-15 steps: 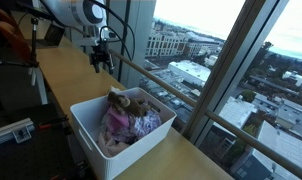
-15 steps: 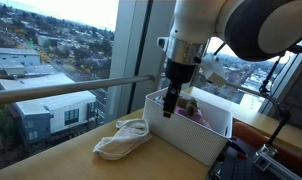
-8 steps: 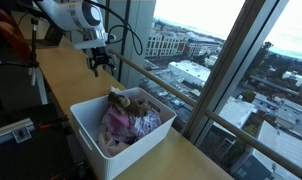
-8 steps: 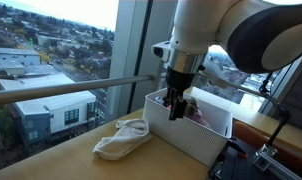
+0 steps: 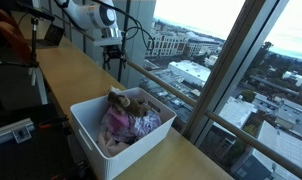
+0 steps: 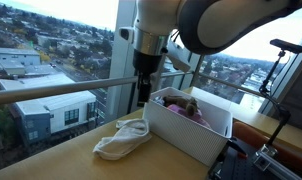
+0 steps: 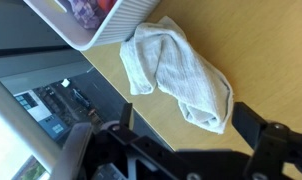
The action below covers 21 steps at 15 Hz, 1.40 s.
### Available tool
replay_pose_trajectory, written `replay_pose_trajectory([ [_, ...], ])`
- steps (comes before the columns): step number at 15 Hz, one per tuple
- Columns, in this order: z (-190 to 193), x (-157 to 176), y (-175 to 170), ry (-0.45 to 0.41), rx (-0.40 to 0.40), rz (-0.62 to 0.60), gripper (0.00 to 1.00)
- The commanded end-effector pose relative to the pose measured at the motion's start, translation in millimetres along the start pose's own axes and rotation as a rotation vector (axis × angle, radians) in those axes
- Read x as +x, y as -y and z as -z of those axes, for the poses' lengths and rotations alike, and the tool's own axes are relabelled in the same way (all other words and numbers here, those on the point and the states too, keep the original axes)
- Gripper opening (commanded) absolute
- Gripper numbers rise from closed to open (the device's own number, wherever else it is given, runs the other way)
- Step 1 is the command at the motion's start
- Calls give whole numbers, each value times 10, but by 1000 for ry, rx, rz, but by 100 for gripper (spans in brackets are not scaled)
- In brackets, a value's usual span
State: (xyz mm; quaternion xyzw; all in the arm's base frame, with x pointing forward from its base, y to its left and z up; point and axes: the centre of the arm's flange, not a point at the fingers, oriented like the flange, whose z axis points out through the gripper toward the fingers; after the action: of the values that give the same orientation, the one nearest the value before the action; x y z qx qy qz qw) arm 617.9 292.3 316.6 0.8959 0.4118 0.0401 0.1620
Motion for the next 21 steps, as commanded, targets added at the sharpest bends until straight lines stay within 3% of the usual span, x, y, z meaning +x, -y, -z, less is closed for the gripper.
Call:
replay_pose_trajectory([
  [1,-331,720,-191,40,64,-50,100],
  [6,-1106,715,-8,114,155,-83,100],
  [10,-1626,600,-189,134,172,-100,100],
  [15,-2010,323,-583,142,188,-138,100],
  [21,-2400,5,-659,160,274,-196,100],
])
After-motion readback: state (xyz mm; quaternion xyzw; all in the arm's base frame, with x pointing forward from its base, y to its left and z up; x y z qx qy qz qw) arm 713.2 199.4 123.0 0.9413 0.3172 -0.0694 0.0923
